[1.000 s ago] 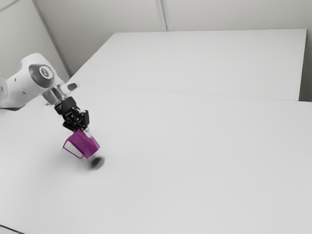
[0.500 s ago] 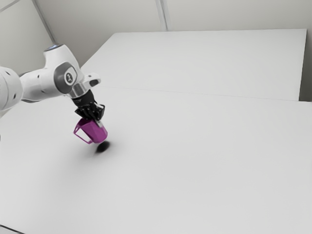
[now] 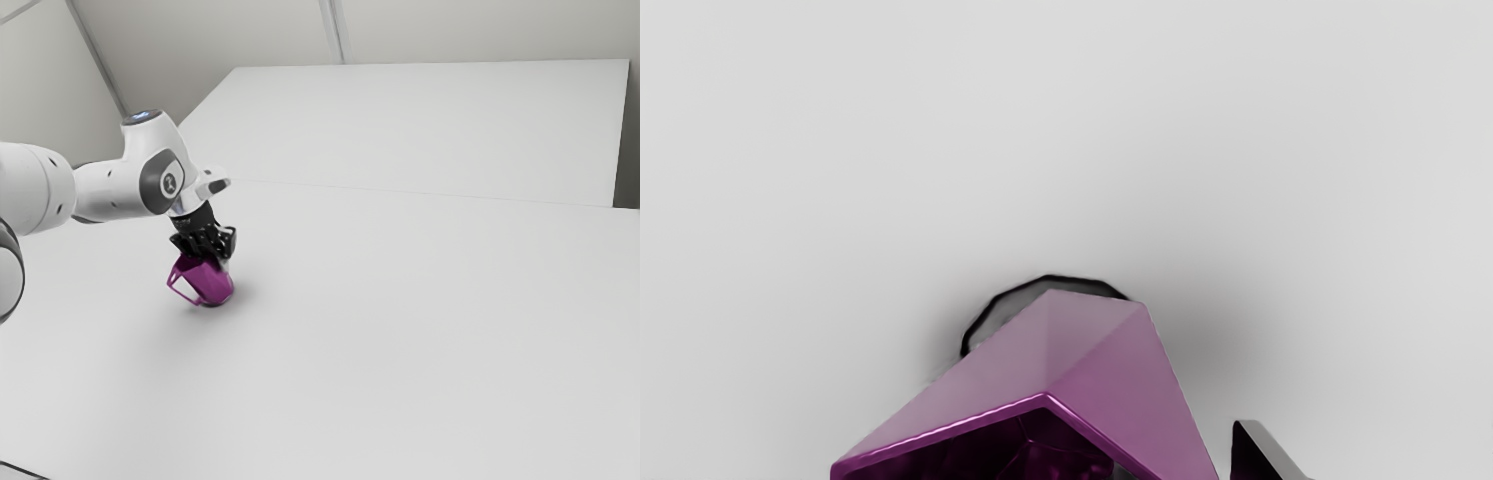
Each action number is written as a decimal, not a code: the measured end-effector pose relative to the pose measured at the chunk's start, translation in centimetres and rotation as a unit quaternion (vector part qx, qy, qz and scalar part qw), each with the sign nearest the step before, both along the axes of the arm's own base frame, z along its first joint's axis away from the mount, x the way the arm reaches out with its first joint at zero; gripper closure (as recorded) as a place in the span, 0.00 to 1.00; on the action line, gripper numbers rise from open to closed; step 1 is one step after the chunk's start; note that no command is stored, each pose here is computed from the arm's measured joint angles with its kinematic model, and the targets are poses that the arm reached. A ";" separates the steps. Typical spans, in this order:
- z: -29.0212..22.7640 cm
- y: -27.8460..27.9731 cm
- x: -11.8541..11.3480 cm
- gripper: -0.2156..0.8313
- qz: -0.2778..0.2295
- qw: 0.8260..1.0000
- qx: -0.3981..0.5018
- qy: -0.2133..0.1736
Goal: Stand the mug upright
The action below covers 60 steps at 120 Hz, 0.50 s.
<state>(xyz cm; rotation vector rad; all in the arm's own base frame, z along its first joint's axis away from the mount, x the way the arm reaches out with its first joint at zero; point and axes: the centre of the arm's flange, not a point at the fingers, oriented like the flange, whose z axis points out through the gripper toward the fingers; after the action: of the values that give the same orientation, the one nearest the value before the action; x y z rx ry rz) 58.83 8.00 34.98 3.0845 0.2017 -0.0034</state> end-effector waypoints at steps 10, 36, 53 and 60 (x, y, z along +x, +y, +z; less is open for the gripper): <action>0.6 -0.5 0.1 0.53 -0.003 1.000 0.004 -0.003; 3.6 -0.9 0.1 0.32 -0.012 1.000 0.018 -0.020; 7.3 -1.8 0.3 0.27 -0.023 0.998 0.023 -0.047; 9.0 -2.0 0.4 0.25 -0.035 0.997 0.036 -0.054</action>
<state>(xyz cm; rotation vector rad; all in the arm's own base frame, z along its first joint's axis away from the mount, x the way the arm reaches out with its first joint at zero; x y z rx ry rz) 59.22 5.96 43.98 3.1510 0.0911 0.1708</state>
